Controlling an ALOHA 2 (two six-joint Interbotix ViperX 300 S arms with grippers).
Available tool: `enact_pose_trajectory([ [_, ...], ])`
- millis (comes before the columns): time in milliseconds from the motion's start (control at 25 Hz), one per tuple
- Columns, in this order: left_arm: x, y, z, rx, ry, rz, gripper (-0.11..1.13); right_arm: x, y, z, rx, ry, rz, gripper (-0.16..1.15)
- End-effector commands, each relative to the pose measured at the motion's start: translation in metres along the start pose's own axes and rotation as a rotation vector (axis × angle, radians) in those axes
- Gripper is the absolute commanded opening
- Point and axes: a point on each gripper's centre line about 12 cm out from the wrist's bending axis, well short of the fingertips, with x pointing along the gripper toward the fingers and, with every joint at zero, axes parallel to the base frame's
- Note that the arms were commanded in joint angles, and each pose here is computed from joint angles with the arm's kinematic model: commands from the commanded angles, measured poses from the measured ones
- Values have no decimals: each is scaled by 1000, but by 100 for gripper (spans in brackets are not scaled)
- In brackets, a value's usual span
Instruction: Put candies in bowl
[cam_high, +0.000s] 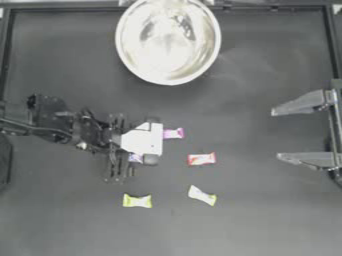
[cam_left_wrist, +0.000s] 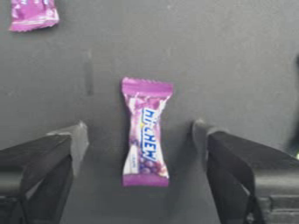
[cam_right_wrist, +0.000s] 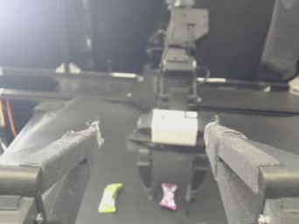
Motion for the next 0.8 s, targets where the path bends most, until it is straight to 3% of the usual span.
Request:
enact_pose_trajectory([
  [40,-9,0,10,4,-27,3,77,3,0,7,3,-15,-1,100],
  [200,-9,1,6,4,9,1,34,3,0,7,4,-15,-1,100],
  [280,-10,0,6,5,11,0,18,3,0,7,4,-15,-1,100],
  [560,-35,0,22,17,-58,7,23,3,0,7,6,-15,-1,100],
  [800,-92,5,40,52,-222,48,23,3,0,7,6,-15,-1,100],
])
